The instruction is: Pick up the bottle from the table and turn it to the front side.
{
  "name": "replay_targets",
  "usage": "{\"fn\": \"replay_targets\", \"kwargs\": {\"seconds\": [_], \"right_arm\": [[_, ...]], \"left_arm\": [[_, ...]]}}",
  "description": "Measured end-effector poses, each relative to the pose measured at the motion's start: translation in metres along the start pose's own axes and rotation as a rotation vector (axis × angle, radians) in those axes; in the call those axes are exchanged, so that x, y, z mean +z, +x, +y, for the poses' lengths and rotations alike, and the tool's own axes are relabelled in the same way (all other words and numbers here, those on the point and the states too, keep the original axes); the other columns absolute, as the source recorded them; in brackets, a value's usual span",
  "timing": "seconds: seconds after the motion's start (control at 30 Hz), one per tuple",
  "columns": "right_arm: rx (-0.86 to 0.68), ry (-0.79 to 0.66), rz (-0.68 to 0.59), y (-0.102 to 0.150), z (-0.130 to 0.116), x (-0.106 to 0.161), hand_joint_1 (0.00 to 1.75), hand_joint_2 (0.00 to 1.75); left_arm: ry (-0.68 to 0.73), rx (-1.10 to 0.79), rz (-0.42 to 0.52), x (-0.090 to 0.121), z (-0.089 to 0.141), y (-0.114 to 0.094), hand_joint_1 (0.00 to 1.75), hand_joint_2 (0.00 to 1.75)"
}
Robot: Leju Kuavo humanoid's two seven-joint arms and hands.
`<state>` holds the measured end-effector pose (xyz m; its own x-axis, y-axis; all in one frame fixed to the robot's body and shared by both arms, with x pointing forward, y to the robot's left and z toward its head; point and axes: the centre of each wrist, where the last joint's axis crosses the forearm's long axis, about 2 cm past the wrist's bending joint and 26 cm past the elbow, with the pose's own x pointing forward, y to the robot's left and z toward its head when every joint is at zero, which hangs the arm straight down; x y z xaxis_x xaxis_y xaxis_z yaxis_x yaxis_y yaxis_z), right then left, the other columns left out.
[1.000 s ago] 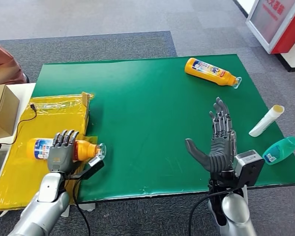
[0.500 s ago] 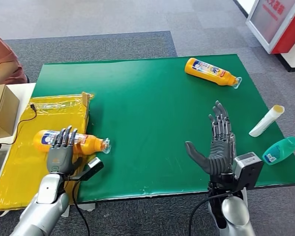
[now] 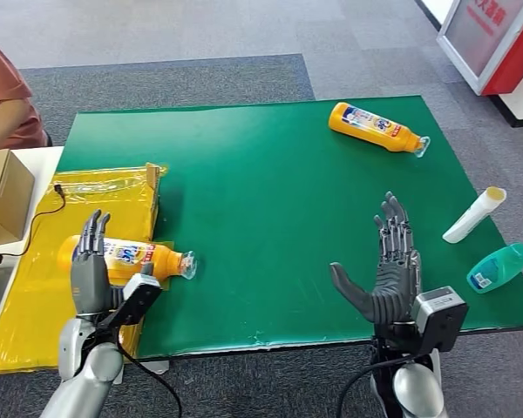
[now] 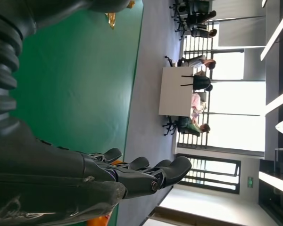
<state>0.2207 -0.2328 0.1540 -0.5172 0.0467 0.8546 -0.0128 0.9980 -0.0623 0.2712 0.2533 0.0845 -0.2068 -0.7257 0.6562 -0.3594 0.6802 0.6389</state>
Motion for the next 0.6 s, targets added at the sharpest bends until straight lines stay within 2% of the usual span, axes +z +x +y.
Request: {"fn": "replay_targets", "kwargs": {"seconds": [0.13, 0.27, 0.4, 0.6], "right_arm": [[0.014, -0.006, 0.003, 0.004, -0.002, 0.012, 0.0, 1.75], [0.015, -0.006, 0.003, 0.006, -0.005, 0.017, 0.0, 1.75], [0.011, 0.005, 0.003, 0.006, -0.005, 0.018, 0.0, 1.75], [-0.028, 0.032, 0.048, 0.006, -0.004, 0.023, 0.0, 1.75]], "left_arm": [[-0.06, 0.383, -0.053, 0.012, 0.021, 0.029, 0.0, 1.75], [-0.134, 0.683, -0.129, 0.025, 0.041, 0.041, 0.0, 1.75], [-0.209, 0.924, -0.167, 0.043, 0.054, 0.041, 0.0, 1.75], [-0.228, 1.17, -0.126, 0.072, 0.063, 0.034, 0.0, 1.75]]}}
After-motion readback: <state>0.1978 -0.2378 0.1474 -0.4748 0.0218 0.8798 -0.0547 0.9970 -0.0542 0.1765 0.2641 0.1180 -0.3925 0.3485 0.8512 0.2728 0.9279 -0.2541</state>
